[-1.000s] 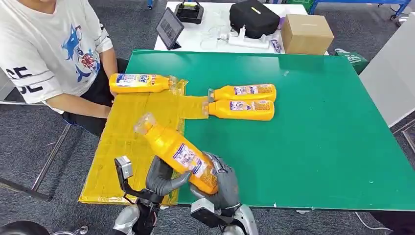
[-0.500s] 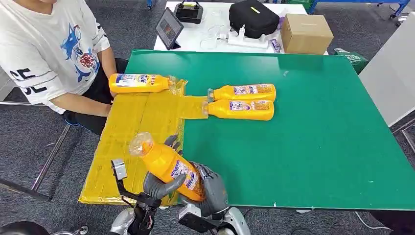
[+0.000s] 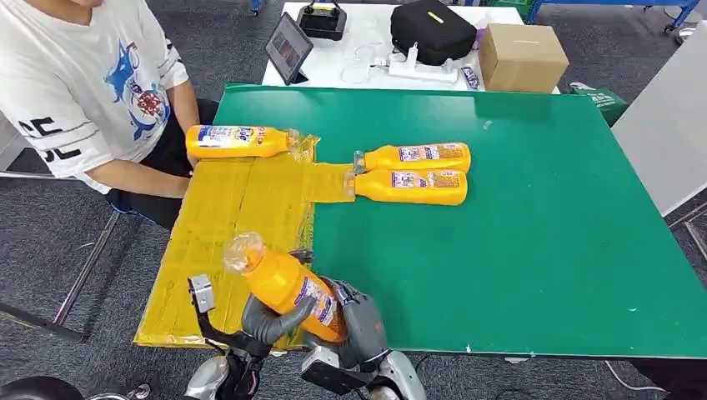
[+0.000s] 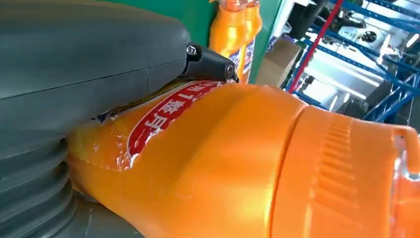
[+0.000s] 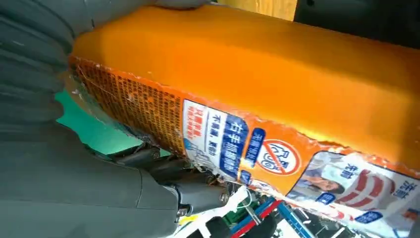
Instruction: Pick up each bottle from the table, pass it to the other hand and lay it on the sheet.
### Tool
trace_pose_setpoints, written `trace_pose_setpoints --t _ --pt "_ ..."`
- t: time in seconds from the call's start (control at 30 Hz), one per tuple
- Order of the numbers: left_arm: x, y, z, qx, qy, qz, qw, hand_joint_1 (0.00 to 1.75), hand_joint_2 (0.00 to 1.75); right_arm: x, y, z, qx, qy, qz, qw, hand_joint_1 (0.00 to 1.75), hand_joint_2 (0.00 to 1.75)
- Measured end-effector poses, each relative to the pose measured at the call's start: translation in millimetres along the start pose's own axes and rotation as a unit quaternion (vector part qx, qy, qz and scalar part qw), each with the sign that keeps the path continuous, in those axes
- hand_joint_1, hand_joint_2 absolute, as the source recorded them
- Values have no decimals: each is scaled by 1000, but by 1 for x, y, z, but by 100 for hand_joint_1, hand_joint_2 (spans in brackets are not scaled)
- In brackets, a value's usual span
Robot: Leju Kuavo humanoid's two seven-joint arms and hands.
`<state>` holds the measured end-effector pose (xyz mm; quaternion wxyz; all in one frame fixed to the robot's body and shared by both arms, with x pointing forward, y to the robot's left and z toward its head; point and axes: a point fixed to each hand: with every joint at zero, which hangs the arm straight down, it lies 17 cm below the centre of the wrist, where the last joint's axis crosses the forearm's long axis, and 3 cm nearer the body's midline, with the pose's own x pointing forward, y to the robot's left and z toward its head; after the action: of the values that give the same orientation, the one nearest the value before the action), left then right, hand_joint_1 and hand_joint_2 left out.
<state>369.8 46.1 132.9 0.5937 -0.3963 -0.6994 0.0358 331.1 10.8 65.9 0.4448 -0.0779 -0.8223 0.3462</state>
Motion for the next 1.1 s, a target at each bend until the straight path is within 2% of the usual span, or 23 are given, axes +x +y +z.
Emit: trace_pose_setpoints --t 0.03,0.07,0.1,0.13,0.17,0.27,0.3,0.4,0.53,0.63,0.83,0.9,0.97,1.1 --pt "0 -1 0 -3 -1 -3 1000 175 175 0 0 0 1 0 0 1000 161 175" --pt "0 -2 0 -5 -2 -4 1000 175 175 0 1 0 2 0 -1 1000 145 175" --pt "1 -2 1 -5 -3 -5 1000 175 175 0 1 0 2 -1 -2 1000 112 175" --pt "1 -2 1 -5 -4 -5 1000 175 175 1 0 -1 3 -1 -2 1000 5 175" --pt "2 -2 0 -6 -5 -6 1000 175 175 1 1 -1 4 -2 -3 1000 0 175" --pt "3 -5 0 -12 -7 -4 1000 175 175 1 2 -2 9 2 -8 1000 0 175" --pt "3 -6 0 -14 -7 -4 1000 175 175 1 1 -2 8 3 -10 1000 0 0" --pt "6 -6 -2 -14 -11 -12 1000 175 175 2 -3 -6 2 12 -39 999 0 0" --pt "13 0 -4 6 -22 -42 999 175 175 10 -12 -14 -3 32 -155 987 0 0" --pt "24 8 -7 25 -38 -75 996 175 175 26 -41 -27 -35 11 -210 977 0 0" --pt "43 24 -10 54 -65 -113 990 175 175 46 -100 -40 -96 -32 -234 967 0 0" --pt "52 36 -11 81 -81 -166 979 175 175 53 -118 -40 -125 -49 -232 963 0 0" --pt "73 54 -17 124 -111 -260 951 175 175 59 -152 -39 -184 -69 -209 958 0 0" --pt "139 75 -37 200 -184 -504 820 175 175 63 -231 -32 -319 -80 -205 922 0 0"
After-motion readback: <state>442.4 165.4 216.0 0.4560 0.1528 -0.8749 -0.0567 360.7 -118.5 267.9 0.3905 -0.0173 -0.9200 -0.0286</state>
